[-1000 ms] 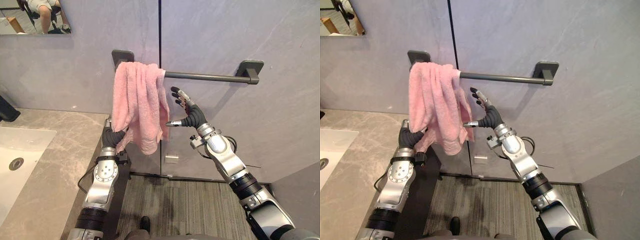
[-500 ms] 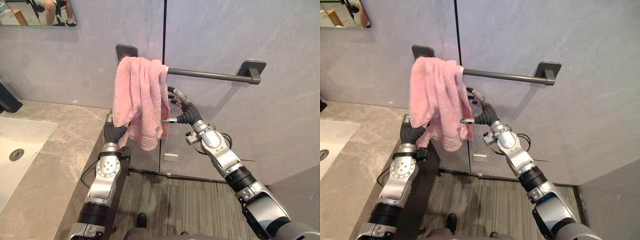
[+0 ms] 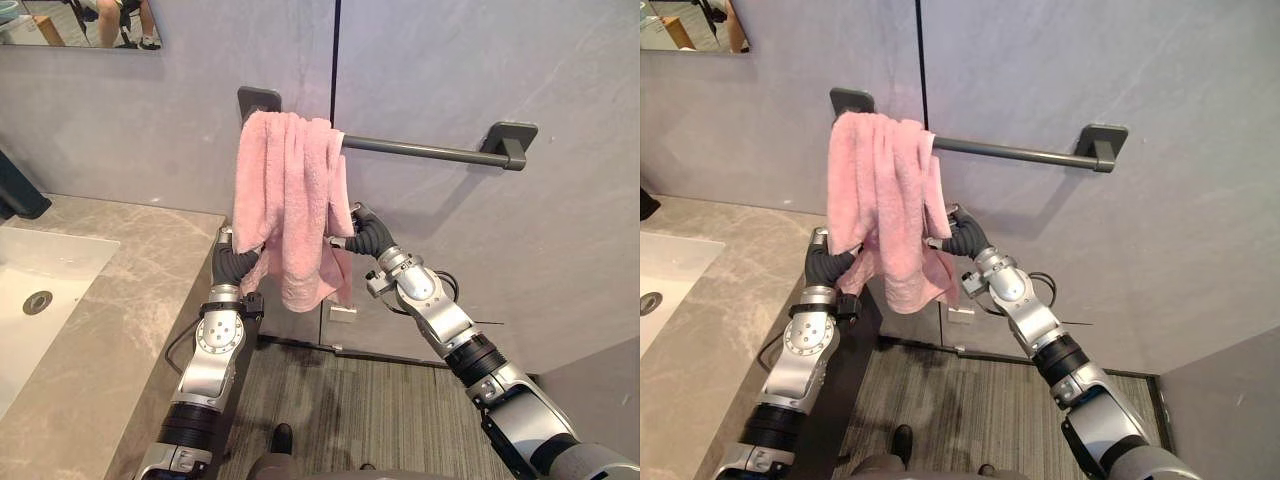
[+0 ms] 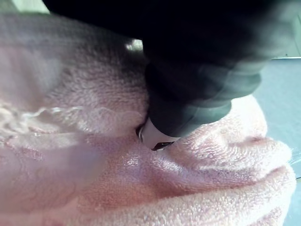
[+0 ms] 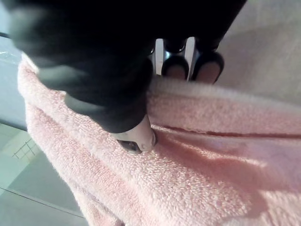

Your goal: Organize washtable

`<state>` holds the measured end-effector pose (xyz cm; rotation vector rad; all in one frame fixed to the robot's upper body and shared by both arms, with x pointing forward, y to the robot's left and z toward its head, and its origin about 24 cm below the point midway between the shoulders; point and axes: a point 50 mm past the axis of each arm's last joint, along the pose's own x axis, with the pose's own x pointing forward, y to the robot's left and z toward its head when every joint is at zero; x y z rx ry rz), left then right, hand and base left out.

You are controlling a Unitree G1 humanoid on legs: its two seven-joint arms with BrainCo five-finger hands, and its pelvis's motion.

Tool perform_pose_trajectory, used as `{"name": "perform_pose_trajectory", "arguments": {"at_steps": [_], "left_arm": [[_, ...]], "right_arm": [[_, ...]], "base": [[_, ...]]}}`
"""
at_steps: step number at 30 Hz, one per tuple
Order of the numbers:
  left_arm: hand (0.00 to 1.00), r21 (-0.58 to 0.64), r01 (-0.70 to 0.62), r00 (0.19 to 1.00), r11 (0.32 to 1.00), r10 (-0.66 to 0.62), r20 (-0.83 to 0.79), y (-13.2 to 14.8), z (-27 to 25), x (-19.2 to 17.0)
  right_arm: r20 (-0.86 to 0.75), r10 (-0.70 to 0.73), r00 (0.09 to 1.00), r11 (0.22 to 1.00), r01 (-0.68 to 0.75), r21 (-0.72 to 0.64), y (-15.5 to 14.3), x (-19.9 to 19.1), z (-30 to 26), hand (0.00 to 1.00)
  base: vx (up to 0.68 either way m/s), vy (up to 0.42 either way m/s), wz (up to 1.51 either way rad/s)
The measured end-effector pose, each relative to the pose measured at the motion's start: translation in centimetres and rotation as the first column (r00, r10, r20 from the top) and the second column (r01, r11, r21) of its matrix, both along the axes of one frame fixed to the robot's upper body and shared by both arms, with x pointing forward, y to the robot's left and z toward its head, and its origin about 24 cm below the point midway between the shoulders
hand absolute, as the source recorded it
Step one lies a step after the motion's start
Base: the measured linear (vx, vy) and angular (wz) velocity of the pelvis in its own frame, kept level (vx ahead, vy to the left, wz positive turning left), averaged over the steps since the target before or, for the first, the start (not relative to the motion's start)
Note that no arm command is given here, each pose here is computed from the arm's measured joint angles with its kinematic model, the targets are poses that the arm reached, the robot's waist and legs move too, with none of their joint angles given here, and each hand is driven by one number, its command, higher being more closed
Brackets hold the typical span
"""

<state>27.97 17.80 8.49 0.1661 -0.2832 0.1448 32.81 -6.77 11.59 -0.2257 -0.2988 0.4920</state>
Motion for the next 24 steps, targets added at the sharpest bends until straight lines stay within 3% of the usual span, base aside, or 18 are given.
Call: {"name": "perform_pose_trajectory", "arguments": {"at_steps": [13,24], "left_arm": [[1.00,0.000,0.000,1.000,1.000,0.000,0.000,0.0,0.0,0.0],[1.00,0.005,-0.002,1.000,1.000,0.002,-0.018,0.7,-0.4,-0.3]], "right_arm": [[-0.005,-0.007,1.000,1.000,0.007,0.016,-0.6,0.1,0.1,1.00],[-0.022,-0.201,0.979,0.961,0.202,0.189,-6.9,-1.1,-0.1,1.00]], "base": [[0.00,0.000,0.00],[-0.01,-0.001,-0.05]]}}
